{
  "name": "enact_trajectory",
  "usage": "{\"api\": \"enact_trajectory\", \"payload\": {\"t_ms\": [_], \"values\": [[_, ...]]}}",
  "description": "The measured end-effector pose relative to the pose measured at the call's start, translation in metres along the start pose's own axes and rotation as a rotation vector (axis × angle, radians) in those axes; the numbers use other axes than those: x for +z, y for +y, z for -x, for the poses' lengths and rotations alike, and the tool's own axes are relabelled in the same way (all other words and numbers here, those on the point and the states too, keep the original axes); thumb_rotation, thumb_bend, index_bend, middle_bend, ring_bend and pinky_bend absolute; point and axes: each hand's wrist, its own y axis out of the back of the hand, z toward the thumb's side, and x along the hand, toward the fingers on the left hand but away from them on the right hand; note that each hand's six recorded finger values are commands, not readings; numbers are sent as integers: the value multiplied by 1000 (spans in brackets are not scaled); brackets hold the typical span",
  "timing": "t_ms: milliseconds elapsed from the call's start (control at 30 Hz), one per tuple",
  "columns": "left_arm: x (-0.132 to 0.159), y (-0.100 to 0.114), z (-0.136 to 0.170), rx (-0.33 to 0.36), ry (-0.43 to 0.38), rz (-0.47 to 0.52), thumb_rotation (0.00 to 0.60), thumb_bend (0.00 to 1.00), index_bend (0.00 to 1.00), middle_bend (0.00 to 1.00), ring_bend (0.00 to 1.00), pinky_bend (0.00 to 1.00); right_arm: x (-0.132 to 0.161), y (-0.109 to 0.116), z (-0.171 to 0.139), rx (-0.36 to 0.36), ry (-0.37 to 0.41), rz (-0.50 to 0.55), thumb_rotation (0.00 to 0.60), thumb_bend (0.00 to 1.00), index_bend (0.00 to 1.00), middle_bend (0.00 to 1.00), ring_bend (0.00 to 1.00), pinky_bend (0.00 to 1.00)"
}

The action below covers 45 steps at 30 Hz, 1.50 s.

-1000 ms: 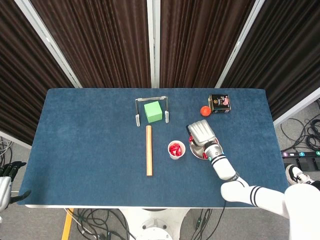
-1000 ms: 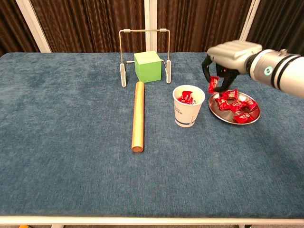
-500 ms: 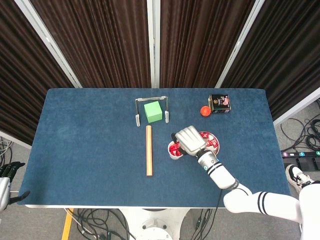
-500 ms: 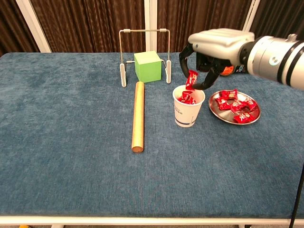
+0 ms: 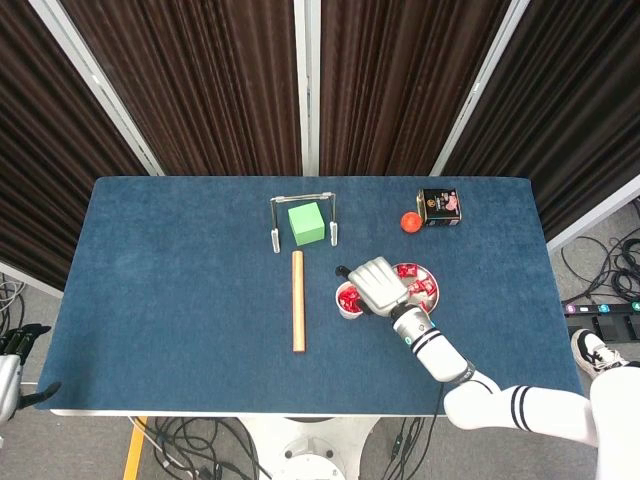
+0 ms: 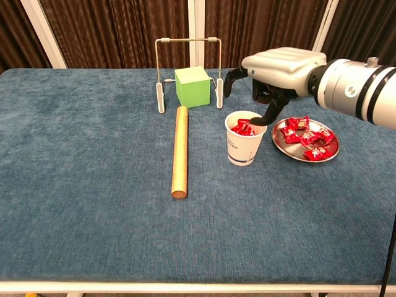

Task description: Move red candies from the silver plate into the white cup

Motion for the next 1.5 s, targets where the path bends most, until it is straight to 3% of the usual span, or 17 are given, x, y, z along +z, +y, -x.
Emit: {"api": "enact_trajectory", "payload": {"t_ms": [200, 533, 900, 1500], "values": [[3, 1, -1, 5, -8, 0, 600, 0, 267, 283, 197, 214, -43, 9, -12, -36, -112, 8, 600, 174, 400, 956, 970, 1000], [8, -1, -3, -2, -20, -4, 600, 0, 267, 283, 197, 214, -99, -35, -16, 93, -254, -52, 600, 160, 441, 952, 969, 1000], [6, -1, -3, -12, -8, -9, 600, 0, 267, 283, 197, 214, -97, -76, 6, 170, -270, -85, 600, 161, 441, 945, 969, 1000], [1, -3, -2, -17, 0, -6, 600, 0, 267, 283, 197, 214, -87, -83, 21, 189, -266, -102, 600, 230, 462, 944, 970, 1000]]}}
